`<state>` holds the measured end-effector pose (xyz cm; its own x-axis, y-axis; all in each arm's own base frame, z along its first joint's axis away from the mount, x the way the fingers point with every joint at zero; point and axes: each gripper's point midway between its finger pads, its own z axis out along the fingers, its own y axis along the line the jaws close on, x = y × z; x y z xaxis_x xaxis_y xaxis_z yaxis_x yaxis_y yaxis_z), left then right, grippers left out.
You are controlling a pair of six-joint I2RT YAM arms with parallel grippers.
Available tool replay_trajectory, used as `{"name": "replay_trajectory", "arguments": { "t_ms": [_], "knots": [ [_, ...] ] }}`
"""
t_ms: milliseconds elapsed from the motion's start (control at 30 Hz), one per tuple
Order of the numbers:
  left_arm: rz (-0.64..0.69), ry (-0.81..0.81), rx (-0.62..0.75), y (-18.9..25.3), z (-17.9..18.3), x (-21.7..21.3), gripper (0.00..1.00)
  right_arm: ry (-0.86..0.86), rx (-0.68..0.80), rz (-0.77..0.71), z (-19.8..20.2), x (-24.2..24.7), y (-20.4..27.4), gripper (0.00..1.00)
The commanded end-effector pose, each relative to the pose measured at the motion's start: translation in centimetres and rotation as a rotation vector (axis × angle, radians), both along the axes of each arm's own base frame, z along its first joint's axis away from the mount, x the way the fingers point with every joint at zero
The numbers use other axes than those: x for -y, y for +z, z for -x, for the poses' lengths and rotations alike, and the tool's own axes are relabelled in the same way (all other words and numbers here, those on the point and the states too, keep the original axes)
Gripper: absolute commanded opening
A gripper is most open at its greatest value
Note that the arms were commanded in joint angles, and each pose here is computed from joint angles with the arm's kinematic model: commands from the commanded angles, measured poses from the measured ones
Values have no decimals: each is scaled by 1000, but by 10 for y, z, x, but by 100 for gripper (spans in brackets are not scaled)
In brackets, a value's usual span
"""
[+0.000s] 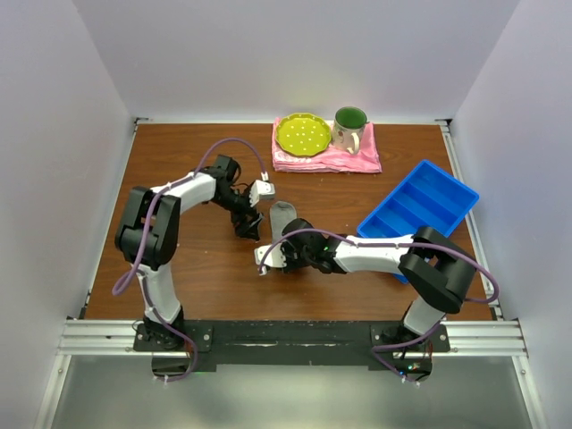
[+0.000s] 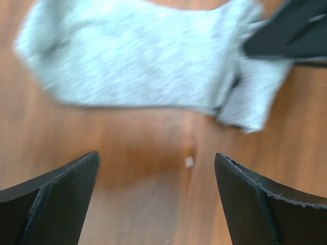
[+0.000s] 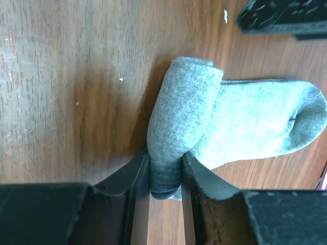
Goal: Roll the socks
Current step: Roll the sock at the center of the board.
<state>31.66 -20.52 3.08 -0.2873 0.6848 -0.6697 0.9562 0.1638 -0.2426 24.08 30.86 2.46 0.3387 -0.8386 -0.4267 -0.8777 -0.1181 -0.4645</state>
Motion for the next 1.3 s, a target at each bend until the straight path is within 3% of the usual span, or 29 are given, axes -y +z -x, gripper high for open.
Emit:
{"name": "replay_trajectory", "arguments": {
  "t_ms": [0,233,400,500,567,633,667,733,767,800,867,933,967,1033,1133,1200,1233,1267],
  "knots": [
    [4,68,139,21,-27,-12,100,-4,-67,35,13,6,-12,1],
    [78,210,263,70,-59,-30,100,-6,-68,42,13,7,-14,1],
    [178,334,357,134,-89,-62,100,-9,-64,43,13,9,-15,0],
    [267,408,326,162,-99,-79,100,-11,-61,43,12,8,-15,0],
    [311,456,219,159,-99,-92,100,-13,-61,41,11,7,-15,0],
    [360,326,228,180,-93,-88,100,-13,-62,40,11,6,-14,0],
    [347,342,235,186,-97,-89,100,-15,-62,40,11,6,-14,0],
    [254,492,341,186,-114,-110,100,-17,-65,41,10,6,-15,0],
    [286,516,588,238,-123,-116,100,-16,-64,46,11,6,-16,0],
    [236,601,632,218,-120,-129,100,-19,-67,45,10,6,-16,0],
    [300,762,874,263,-116,-147,100,-21,-66,43,10,6,-15,0],
    [339,914,959,281,-109,-165,100,-22,-65,48,10,8,-16,0],
    [409,983,1072,311,-102,-174,100,-22,-65,44,10,7,-17,0],
    [366,918,1078,286,-96,-169,100,-23,-65,46,9,6,-17,0],
    [313,724,928,256,-94,-143,100,-23,-76,44,10,4,-17,0],
    [324,712,836,242,-88,-136,100,-23,-81,47,10,4,-18,0],
    [360,692,891,252,-85,-133,100,-26,-85,46,11,3,-18,0],
    [370,658,863,226,-73,-127,100,-23,-88,51,11,3,-19,0]
  ]
}}
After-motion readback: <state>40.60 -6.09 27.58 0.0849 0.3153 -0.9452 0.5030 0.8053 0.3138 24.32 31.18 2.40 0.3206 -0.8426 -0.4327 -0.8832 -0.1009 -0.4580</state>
